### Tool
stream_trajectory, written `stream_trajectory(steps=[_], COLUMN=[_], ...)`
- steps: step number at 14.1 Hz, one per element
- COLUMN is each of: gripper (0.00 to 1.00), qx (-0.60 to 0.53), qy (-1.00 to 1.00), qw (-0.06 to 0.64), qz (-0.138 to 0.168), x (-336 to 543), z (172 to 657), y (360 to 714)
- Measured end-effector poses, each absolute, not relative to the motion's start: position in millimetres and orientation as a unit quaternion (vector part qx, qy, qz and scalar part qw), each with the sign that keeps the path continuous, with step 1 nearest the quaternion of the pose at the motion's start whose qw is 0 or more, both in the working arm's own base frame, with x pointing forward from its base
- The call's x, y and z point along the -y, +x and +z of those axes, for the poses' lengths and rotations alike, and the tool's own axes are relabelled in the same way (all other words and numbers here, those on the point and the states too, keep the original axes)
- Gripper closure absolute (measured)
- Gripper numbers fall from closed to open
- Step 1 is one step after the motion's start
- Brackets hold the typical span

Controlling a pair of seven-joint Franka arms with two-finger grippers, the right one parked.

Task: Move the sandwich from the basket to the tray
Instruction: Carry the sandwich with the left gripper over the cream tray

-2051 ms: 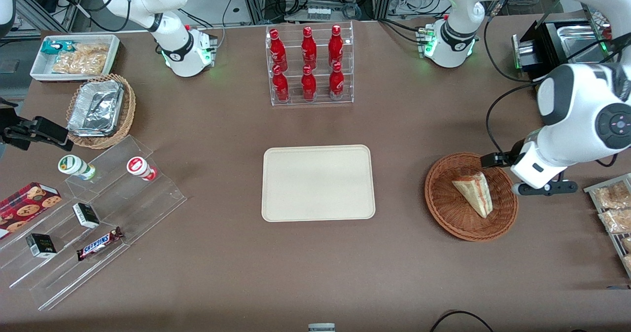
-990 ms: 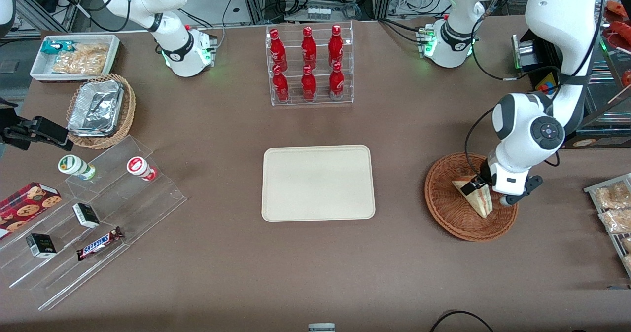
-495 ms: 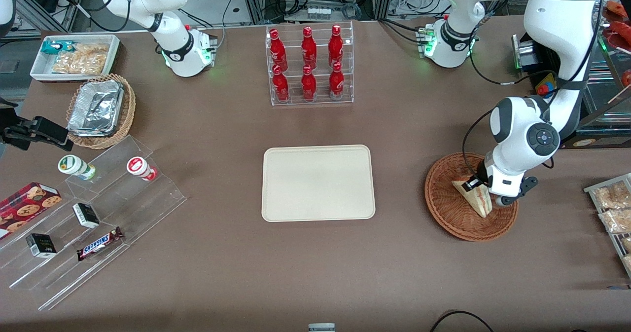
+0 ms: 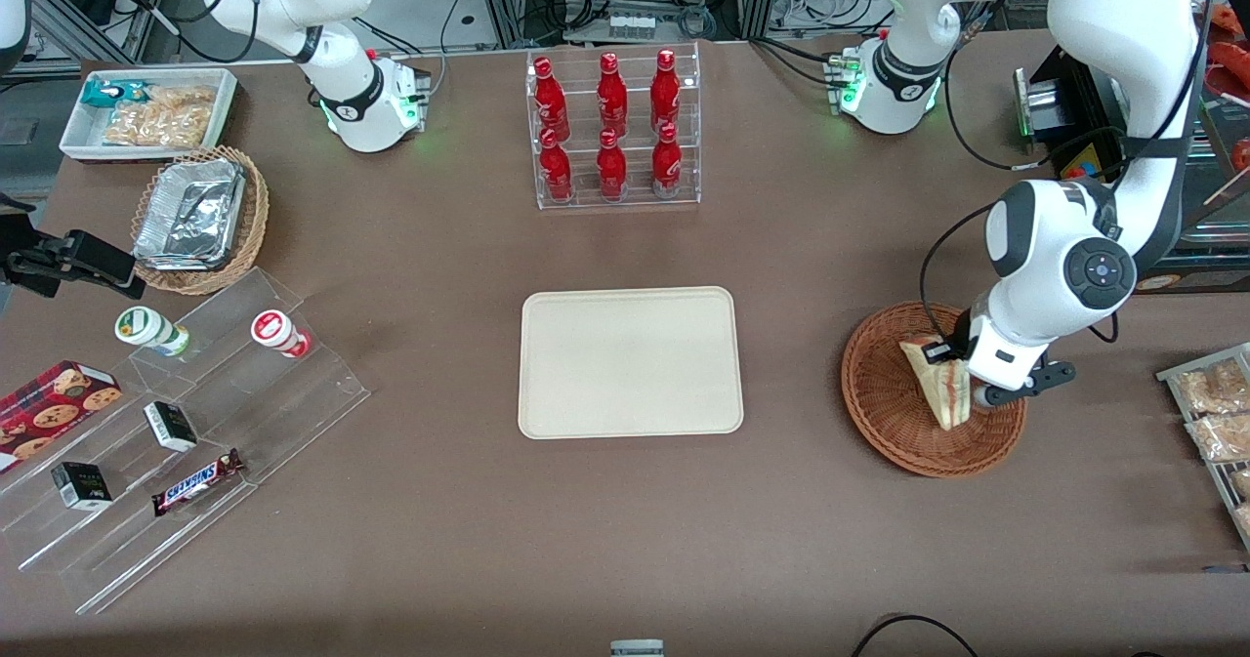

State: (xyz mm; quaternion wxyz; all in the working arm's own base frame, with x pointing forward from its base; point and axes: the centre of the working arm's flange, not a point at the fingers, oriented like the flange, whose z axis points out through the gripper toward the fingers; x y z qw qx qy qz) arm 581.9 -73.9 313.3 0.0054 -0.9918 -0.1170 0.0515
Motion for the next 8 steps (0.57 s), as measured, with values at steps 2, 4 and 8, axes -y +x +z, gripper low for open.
stream_trajectory(steps=[2,4,8], gripper=[0.85,0.85,0.85], qx=[0.084,0.062,0.058], qy=[-0.993,-0.994,-0.994], qw=[0.014,0.020,0.024], qz=[0.080,0.087,0.084], x=[127.1,185.9,293.5], z=[337.5,353.0,334.2], y=[583.9,582.1,568.7])
